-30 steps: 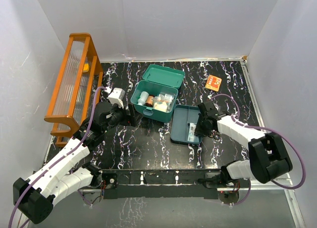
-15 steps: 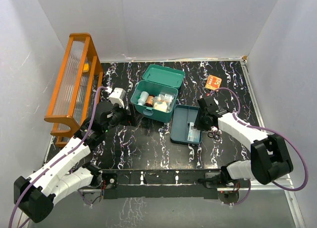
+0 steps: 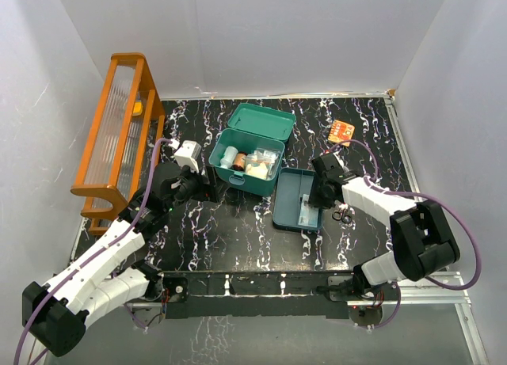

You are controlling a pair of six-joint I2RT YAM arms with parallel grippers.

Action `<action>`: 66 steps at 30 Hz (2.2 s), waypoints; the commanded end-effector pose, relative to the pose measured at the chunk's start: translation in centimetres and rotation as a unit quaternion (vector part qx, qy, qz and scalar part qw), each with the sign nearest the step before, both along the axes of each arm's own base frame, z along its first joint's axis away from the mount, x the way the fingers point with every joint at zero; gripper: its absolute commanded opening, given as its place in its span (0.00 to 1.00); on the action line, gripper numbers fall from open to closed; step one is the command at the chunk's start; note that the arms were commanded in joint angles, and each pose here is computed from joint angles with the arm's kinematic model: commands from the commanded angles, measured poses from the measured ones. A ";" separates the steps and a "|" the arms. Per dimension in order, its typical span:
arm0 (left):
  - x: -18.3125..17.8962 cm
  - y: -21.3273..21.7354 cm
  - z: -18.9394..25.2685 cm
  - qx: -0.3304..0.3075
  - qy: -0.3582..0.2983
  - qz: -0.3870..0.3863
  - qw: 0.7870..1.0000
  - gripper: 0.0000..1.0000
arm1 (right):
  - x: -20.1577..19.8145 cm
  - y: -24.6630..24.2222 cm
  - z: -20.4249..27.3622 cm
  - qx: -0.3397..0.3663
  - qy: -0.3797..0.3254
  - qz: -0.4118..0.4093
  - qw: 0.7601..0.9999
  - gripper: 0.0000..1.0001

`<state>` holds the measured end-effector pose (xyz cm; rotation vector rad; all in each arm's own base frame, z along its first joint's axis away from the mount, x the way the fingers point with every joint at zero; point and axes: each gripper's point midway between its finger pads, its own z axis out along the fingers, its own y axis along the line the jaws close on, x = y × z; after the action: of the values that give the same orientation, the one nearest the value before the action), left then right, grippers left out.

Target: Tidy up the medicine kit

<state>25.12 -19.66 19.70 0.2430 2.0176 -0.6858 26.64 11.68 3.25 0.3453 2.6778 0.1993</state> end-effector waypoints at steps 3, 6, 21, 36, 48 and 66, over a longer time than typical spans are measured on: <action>0.0 -0.1 0.3 -0.004 -0.008 0.000 1.000 0.77 | 0.7 0.7 -0.1 0.005 -0.012 0.022 1.000 0.22; 0.0 -0.1 0.3 -0.004 -0.008 -0.001 1.000 0.77 | 0.0 0.5 -0.7 -0.001 0.006 0.027 1.000 0.22; -0.1 0.0 0.4 -0.006 -0.010 -0.001 1.000 0.77 | -2.5 0.8 0.6 -0.004 0.036 0.050 0.998 0.23; -0.2 0.2 1.0 -0.008 -0.019 0.001 1.000 0.77 | 4.5 -0.6 8.7 -0.031 -0.128 -0.020 0.991 0.27; -0.3 0.3 1.8 -0.014 -0.033 0.000 0.999 0.77 | 9.9 -10.4 11.0 -0.091 -0.186 -0.174 0.963 0.40; -0.7 0.3 2.0 -0.018 -0.032 -0.003 0.999 0.78 | 14.2 -12.9 5.0 -0.123 -0.108 -0.072 0.984 0.43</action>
<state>24.70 -19.37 21.30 0.2402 1.9626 -0.7029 38.03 -1.35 6.41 0.4673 2.4759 -0.1992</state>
